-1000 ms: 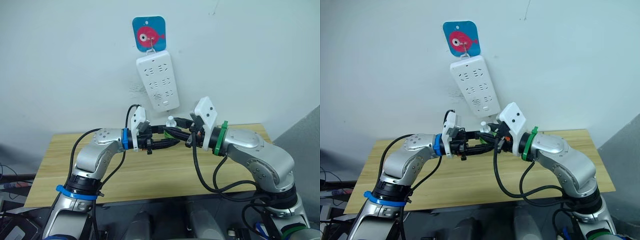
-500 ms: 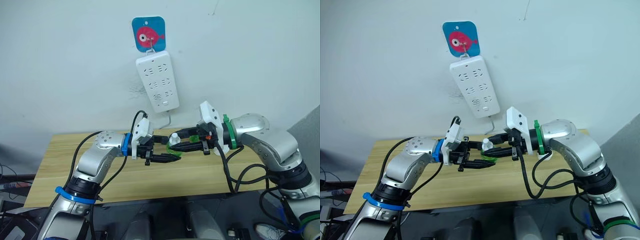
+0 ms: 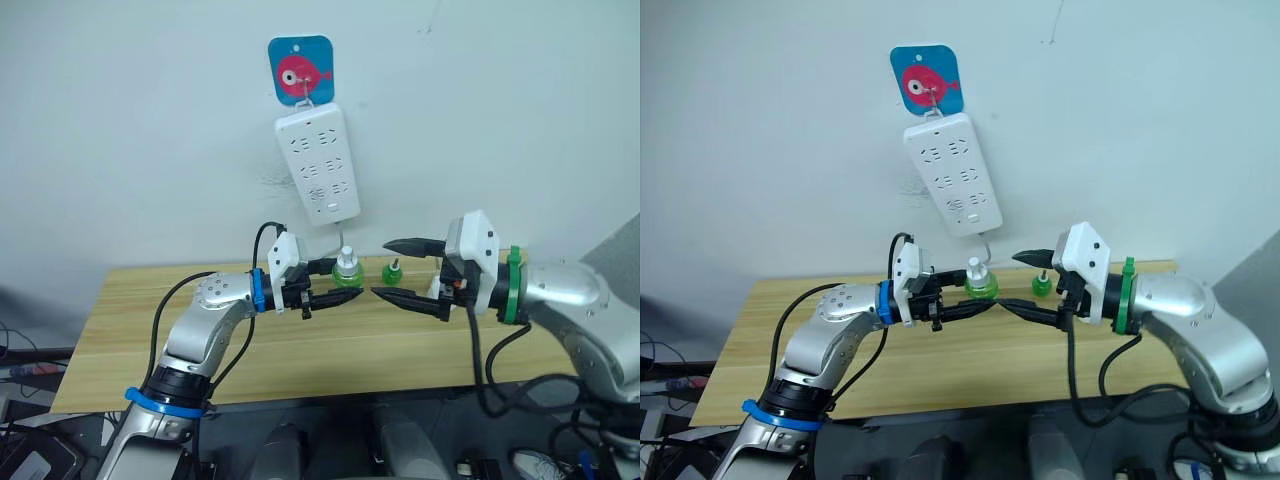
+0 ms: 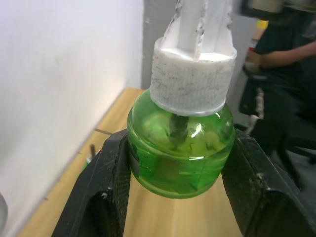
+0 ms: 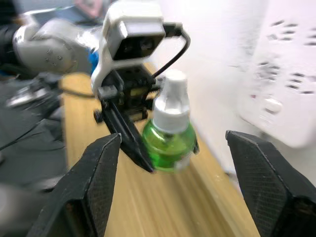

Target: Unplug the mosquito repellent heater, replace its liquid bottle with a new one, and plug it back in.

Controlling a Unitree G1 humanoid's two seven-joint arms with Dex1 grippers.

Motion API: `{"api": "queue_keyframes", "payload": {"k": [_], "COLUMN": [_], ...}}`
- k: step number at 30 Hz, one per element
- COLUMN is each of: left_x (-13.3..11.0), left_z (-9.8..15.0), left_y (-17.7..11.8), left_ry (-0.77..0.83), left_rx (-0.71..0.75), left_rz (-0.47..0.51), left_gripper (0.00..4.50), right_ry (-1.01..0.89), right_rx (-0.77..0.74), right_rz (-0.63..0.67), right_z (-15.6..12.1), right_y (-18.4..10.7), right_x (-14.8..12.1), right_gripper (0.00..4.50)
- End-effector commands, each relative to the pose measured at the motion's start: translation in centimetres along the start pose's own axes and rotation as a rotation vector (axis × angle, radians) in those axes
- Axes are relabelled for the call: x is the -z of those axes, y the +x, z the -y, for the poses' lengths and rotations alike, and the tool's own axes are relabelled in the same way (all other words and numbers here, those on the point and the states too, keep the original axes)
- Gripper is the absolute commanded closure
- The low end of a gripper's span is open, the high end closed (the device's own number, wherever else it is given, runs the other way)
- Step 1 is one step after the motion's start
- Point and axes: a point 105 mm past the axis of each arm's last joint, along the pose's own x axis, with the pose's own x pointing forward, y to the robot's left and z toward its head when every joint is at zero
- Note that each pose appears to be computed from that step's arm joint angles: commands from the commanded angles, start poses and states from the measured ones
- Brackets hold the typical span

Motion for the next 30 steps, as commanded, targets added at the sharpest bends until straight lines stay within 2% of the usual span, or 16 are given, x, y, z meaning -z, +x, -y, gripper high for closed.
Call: {"api": "queue_keyframes", "payload": {"k": [1,4,9,12,17,18,22,25,30], "left_x": [-1.0,-1.2,-1.5,-1.9,-1.7,-1.6,-1.6,-1.6,-1.6], "left_z": [-0.5,-0.3,0.0,0.1,0.5,0.6,1.0,2.0,3.7], "left_y": [0.8,1.5,1.8,1.9,1.6,1.5,1.0,0.1,-1.4], "left_ry": [0.077,0.082,0.079,0.072,0.066,0.065,0.038,0.024,0.023], "left_rx": [-0.032,-0.042,-0.049,-0.061,-0.064,-0.064,-0.022,0.074,0.223], "left_rz": [0.022,0.039,0.054,0.074,0.079,0.078,0.083,0.059,0.001], "left_gripper": [2.26,2.26,2.26,2.26,2.26,2.26,2.26,2.26,2.26], "right_ry": [-0.024,0.003,0.039,0.081,0.099,0.104,0.108,0.046,-0.101], "right_rx": [0.158,0.248,0.273,0.276,0.224,0.204,-0.007,-0.247,-0.55], "right_rz": [0.036,0.073,0.081,0.094,0.106,0.117,0.133,0.068,-0.051], "right_z": [0.1,0.2,0.2,0.3,-0.2,-0.3,-1.5,-1.8,-1.4], "right_y": [1.0,2.7,4.2,4.7,4.9,4.9,4.6,4.0,3.3], "right_x": [-0.7,-0.6,-0.3,-0.2,-0.3,-0.5,-1.1,-0.7,0.1], "right_gripper": [0.97,0.97,0.97,1.59,3.36,3.42,3.41,3.41,3.41]}}
